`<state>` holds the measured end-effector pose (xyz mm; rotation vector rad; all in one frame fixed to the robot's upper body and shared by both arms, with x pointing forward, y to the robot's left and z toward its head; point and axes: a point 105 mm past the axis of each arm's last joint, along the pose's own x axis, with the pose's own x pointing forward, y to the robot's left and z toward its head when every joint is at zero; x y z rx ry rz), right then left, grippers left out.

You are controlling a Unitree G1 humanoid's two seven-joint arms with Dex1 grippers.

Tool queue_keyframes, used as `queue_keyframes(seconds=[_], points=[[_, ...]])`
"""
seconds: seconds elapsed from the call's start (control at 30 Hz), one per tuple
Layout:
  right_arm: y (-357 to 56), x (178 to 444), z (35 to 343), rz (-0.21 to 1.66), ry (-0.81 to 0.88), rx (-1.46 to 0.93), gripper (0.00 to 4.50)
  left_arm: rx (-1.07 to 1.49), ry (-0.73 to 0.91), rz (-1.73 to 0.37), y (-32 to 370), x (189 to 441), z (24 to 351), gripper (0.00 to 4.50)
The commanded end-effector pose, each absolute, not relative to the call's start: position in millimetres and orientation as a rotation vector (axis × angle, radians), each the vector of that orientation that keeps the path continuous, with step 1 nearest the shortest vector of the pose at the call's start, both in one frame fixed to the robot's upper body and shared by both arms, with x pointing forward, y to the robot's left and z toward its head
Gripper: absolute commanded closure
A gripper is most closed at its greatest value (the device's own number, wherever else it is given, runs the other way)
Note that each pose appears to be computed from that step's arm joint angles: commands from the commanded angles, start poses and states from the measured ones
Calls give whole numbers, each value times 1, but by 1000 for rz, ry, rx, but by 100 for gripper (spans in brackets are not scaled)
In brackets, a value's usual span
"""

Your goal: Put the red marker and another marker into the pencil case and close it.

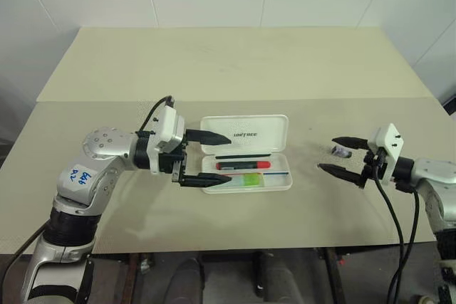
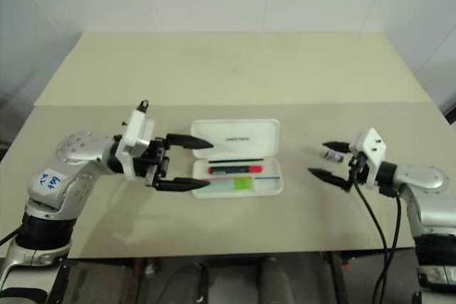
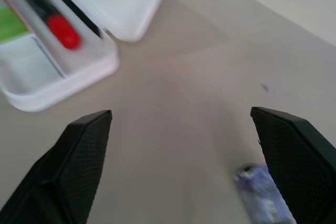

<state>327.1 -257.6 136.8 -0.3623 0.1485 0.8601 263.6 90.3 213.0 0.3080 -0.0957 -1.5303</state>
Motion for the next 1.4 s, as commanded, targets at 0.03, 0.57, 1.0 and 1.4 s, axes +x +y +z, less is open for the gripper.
queue_keyframes(seconds=[0.03, 0.57, 1.0, 1.4], points=[[-271, 336, 138, 845, 158, -395, 0, 331, -158, -1531, 87, 258, 228, 49], [-293, 358, 118, 802, 278, -398, 42, 333, -168, -1512, 84, 256, 233, 44], [-272, 365, 112, 850, 238, -338, 418, 338, -165, -1503, 86, 255, 233, 44], [-230, 338, 152, 1073, 44, -400, 418, 352, -111, -1474, 106, 253, 225, 44]])
